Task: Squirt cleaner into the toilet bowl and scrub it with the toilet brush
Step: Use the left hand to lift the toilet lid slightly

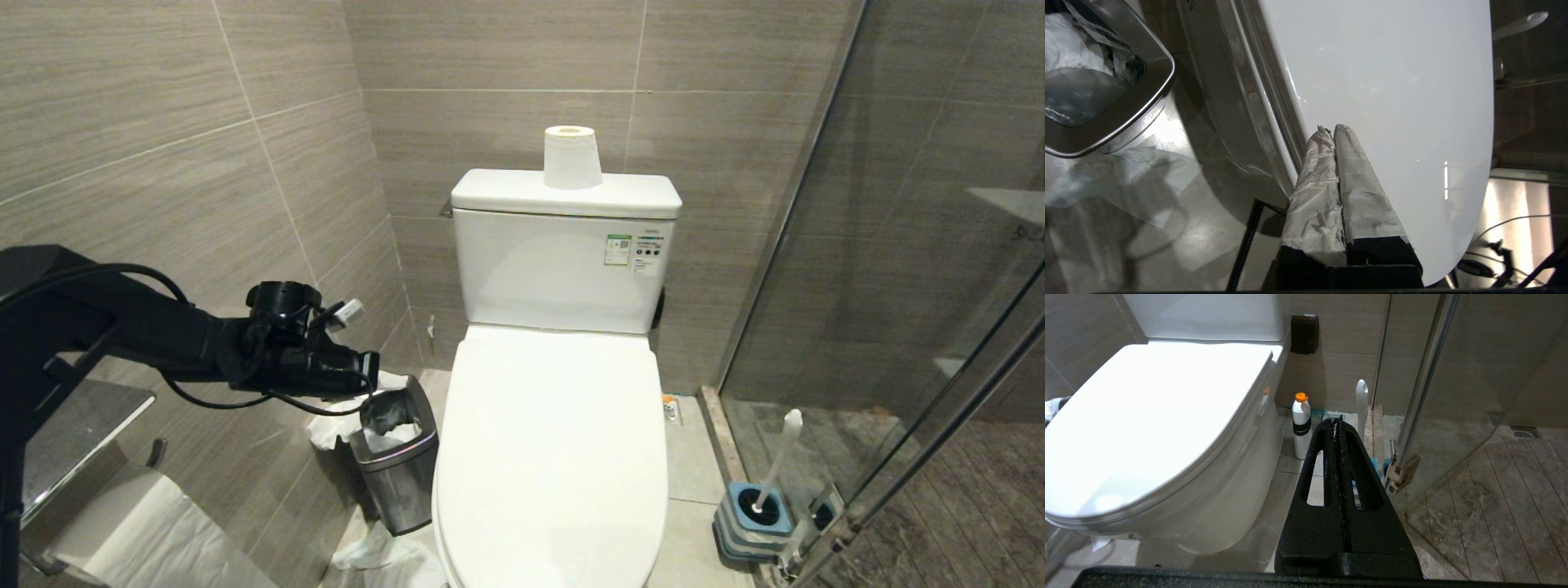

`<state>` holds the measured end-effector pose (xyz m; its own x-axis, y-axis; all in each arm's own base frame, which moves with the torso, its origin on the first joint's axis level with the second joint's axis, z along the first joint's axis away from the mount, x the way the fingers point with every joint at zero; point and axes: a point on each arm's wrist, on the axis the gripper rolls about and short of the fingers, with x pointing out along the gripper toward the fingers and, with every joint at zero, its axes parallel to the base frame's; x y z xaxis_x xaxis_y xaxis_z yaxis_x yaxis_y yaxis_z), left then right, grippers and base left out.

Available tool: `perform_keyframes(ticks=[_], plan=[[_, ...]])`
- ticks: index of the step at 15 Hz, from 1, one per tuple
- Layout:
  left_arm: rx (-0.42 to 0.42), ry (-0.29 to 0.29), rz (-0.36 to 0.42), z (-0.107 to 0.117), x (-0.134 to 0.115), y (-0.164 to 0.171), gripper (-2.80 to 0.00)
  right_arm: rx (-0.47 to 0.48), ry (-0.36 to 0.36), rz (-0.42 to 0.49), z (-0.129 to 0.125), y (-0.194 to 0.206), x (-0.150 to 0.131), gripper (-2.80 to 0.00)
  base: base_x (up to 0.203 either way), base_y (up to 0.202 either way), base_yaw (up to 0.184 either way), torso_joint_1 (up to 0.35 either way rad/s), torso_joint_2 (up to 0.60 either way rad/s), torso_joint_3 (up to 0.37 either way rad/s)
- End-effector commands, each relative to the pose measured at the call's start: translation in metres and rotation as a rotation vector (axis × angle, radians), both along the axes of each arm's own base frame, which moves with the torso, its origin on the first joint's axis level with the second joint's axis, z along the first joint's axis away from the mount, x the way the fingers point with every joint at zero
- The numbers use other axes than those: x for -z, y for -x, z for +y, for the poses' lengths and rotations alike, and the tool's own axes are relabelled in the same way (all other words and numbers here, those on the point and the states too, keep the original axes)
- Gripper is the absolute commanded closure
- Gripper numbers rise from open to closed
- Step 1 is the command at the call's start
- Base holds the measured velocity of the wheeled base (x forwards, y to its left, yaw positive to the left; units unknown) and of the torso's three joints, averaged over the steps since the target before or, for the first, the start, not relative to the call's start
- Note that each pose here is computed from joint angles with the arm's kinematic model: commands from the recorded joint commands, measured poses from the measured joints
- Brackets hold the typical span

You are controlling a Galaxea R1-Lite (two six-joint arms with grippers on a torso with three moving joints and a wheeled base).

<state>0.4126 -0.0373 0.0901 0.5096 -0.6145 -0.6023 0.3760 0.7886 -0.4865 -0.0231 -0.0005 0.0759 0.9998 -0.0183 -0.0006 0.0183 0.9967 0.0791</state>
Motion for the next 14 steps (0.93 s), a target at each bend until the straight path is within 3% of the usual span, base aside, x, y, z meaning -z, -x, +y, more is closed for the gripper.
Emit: perform_keyframes(ticks=[1,4,8,14], plan=[[0.009,0.053,0.044,0.001,0.005,-0.001,0.0,0.0,-0.001,0.001,0.0,0.0,0.0,0.0,0.0,0.0,0.0,0.0,0.0,0.0],[0.109,0.226,0.086,0.018,0.008,0.001,0.0,0.0,-0.001,-0.001,0.0,0.0,0.0,0.0,0.0,0.0,0.0,0.0,0.0,0.0],[0.175,0.324,0.115,0.023,0.013,0.003,0.0,0.0,-0.001,0.001,0.0,0.0,0.0,0.0,0.0,0.0,0.0,0.0,0.0,0.0],[0.183,0.331,0.132,0.02,0.023,0.001,0.0,0.0,-0.001,0.001,0.0,0.0,0.0,0.0,0.0,0.0,0.0,0.0,0.0,0.0]])
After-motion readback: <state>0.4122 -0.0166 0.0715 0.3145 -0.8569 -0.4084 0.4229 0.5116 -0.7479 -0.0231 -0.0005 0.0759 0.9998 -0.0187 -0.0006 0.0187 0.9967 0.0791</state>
